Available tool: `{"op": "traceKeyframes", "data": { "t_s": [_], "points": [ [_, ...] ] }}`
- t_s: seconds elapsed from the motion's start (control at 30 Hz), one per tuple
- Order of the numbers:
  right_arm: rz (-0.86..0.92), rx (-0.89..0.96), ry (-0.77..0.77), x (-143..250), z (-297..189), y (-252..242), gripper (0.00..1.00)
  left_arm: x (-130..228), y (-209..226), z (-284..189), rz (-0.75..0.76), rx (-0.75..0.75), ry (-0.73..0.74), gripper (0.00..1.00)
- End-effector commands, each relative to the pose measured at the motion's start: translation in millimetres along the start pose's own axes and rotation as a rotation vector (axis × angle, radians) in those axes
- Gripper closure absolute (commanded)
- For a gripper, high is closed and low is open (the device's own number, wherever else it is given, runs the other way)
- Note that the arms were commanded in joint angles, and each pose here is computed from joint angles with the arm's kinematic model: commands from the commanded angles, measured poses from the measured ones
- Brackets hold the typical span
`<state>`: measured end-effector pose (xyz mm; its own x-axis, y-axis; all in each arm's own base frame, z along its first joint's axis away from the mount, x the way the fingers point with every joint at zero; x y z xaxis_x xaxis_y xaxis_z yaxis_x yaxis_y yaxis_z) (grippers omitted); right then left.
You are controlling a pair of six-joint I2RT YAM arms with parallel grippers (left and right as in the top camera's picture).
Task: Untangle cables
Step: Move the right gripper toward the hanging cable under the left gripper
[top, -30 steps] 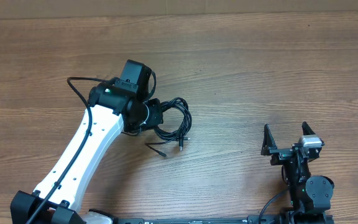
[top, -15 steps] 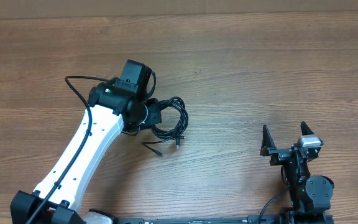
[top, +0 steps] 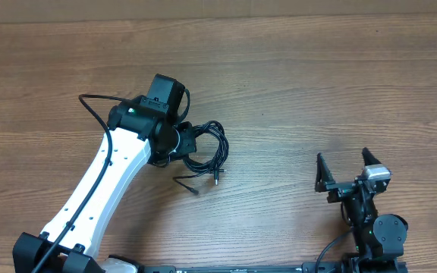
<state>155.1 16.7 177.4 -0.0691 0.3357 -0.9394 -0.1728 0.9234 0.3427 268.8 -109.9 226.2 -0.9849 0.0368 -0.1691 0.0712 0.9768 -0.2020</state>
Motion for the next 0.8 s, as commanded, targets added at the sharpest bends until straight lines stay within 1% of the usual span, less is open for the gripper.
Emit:
{"op": "traceKeyframes", "data": {
  "t_s": [0.0, 0.07, 0.1, 0.17, 0.23, 0.37, 0.5, 0.53, 0.67, 0.77],
  "points": [
    [0.234, -0.199, 0.080, 6, -2, 16, 0.00, -3, -3, -1, -0.001, 0.009, -0.016, 0.96],
    [0.463, -0.308, 0.182, 9, -5, 26, 0.00, -4, -4, -1, -0.001, 0.011, -0.022, 0.96],
    [0.607, -0.357, 0.257, 12, -8, 32, 0.00, -4, -4, -1, -0.001, 0.011, -0.022, 0.96],
    [0.862, -0.404, 0.390, 15, -12, 39, 0.00, -4, -4, -1, -0.003, 0.014, -0.021, 0.96],
    [1.041, -0.415, 0.504, 18, -15, 44, 0.00, -4, -4, -1, -0.004, 0.014, -0.022, 0.96],
    [1.095, -0.410, 0.525, 18, -16, 44, 0.00, -5, -4, -1, -0.001, 0.016, -0.029, 0.96],
    [1.092, -0.340, 0.399, 12, -10, 37, 0.00, -6, -4, -1, 0.011, 0.015, -0.037, 0.96],
    [1.068, -0.349, 0.387, 11, -10, 37, 0.00, -6, -5, -1, 0.011, 0.016, -0.037, 0.96],
    [1.044, -0.342, 0.390, 6, -11, 39, 0.08, -7, -5, -1, 0.011, 0.017, -0.041, 0.96],
    [1.058, -0.316, 0.413, -3, -12, 42, 0.10, -8, -5, -2, 0.013, 0.019, -0.047, 0.96]
  ]
}}
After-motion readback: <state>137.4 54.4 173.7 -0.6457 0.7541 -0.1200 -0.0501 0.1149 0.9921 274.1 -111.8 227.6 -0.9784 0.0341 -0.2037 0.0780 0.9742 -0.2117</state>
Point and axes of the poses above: each gripper's point midway between its finger pads, its own z axis out along the fingers, its own y axis along the line the jaws close on, x = y × z, the point moved 9 cm from there along -z, back along the fingers, and after that the axes turned 15 degrees about z, right-handed, at the moved point
